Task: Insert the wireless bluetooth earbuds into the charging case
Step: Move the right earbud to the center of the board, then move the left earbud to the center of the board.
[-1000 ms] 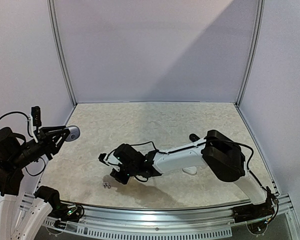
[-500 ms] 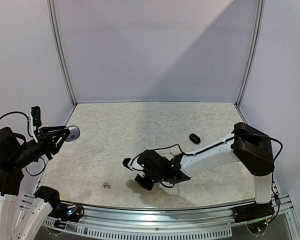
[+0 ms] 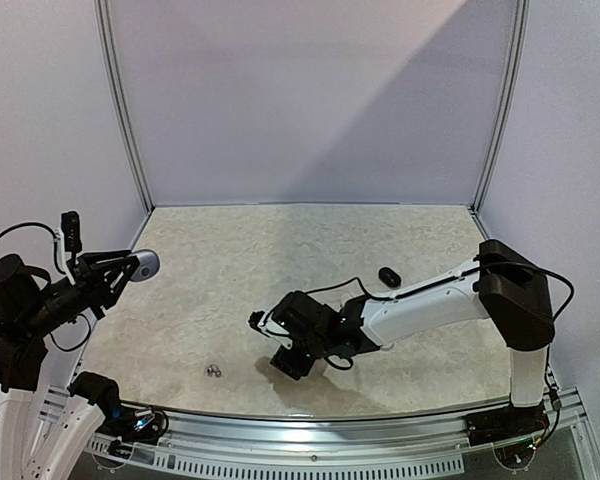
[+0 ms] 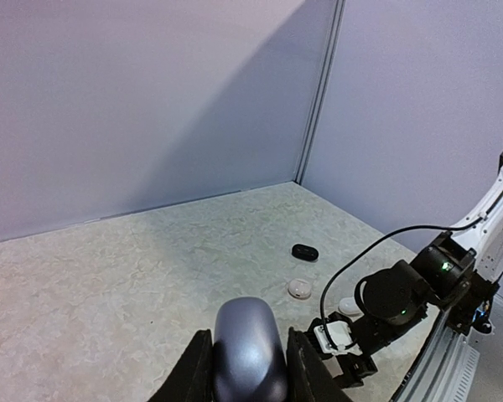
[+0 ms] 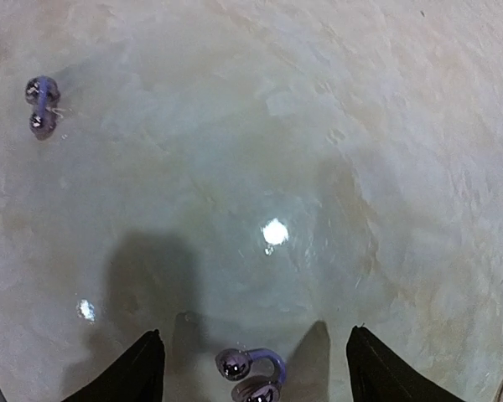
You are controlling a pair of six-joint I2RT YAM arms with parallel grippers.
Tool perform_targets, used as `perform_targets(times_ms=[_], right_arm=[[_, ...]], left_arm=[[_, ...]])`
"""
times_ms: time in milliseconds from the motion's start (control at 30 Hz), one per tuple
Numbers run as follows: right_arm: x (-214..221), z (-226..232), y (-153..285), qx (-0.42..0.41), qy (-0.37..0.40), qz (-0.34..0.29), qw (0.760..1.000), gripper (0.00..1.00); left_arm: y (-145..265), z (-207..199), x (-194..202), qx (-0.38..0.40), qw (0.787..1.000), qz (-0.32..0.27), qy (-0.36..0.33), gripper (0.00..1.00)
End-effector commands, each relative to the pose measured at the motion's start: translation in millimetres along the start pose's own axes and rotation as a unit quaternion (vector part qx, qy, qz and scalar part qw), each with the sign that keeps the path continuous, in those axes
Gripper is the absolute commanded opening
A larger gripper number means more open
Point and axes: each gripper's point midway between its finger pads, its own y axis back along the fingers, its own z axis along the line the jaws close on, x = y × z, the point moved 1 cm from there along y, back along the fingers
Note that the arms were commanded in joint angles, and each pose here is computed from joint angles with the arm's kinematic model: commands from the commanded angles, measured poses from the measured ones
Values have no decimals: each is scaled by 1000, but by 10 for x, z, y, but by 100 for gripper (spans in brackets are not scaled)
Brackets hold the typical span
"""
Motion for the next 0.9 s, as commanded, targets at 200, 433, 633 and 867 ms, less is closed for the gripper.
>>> perform_targets(times_ms=[200,433,633,867], right_arm=[[-855,952,-77,-136,103,-90,981,79],[-1035,1150,-436,-157,81,-107,978,79],[-922,1044,-647,-139,52,-88,985,75],[-819,1124,-749,-162,54,-80,982,39]], left_arm=[[14,8,-10,-3,1000,-7,-8,0],[11,4,-7,-1,1000,-7,-6,0],[13,5,-2,-1,1000,-7,-5,0],[18,0,-21,-2,1000,-9,-8,0]])
